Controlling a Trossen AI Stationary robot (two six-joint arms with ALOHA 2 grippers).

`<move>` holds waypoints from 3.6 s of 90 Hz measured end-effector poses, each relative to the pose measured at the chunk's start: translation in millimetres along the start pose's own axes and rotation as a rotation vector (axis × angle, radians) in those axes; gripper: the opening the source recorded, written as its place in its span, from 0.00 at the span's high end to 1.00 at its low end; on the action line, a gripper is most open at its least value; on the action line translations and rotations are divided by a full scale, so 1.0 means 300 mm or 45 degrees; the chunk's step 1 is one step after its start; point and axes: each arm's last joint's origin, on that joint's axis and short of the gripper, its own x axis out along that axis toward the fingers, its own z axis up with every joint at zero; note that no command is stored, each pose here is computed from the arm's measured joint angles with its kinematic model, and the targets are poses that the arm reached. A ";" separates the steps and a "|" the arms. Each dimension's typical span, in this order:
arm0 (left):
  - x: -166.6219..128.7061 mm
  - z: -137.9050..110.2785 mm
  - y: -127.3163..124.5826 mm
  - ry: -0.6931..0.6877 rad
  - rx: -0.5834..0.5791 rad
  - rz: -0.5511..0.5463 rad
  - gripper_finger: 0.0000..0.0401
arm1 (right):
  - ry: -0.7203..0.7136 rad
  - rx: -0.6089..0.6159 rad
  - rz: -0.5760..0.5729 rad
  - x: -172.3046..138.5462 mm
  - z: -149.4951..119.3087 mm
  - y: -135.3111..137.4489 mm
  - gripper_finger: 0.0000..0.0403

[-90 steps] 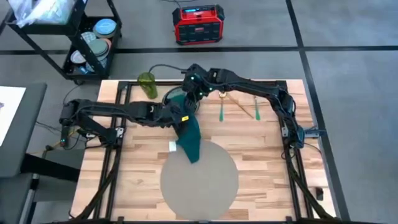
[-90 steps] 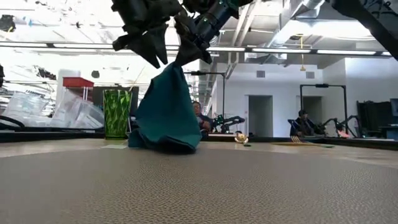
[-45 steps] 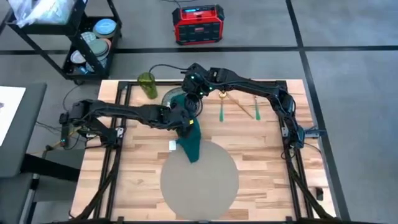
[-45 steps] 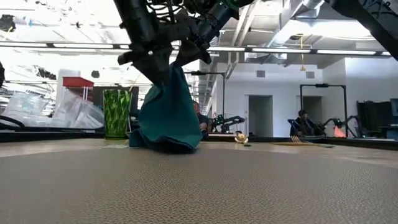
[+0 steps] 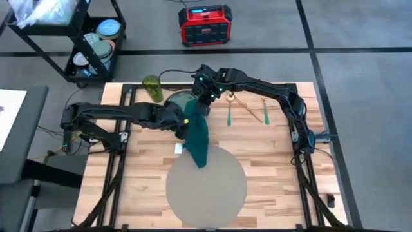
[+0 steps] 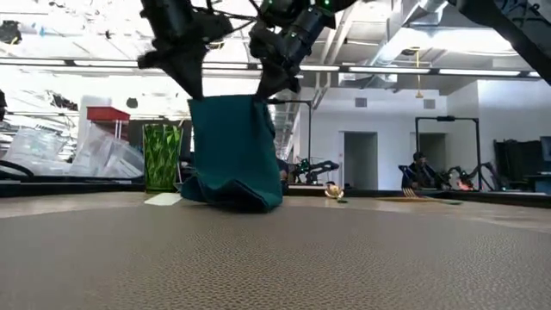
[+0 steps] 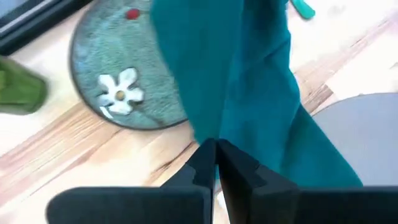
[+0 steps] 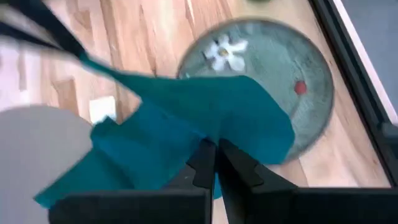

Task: Set table place
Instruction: Fold the green napkin

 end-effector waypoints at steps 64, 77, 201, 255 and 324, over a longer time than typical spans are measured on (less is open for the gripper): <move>0.036 0.101 -0.003 -0.161 0.214 -0.180 1.00 | 0.090 0.015 -0.028 -0.170 -0.006 -0.041 1.00; 0.099 0.104 -0.040 -0.125 0.213 -0.162 0.96 | 0.092 0.011 -0.026 -0.169 -0.006 -0.039 1.00; 0.276 0.152 -0.131 -0.416 0.017 0.137 1.00 | -0.038 -0.023 -0.030 -0.164 0.029 -0.034 1.00; 0.007 0.216 -0.023 -0.448 0.101 0.207 1.00 | 0.028 -0.053 0.009 -0.212 0.006 -0.011 1.00; -0.169 0.230 -0.091 -0.424 0.279 -0.072 1.00 | 0.028 0.018 -0.032 -0.527 -0.077 0.200 1.00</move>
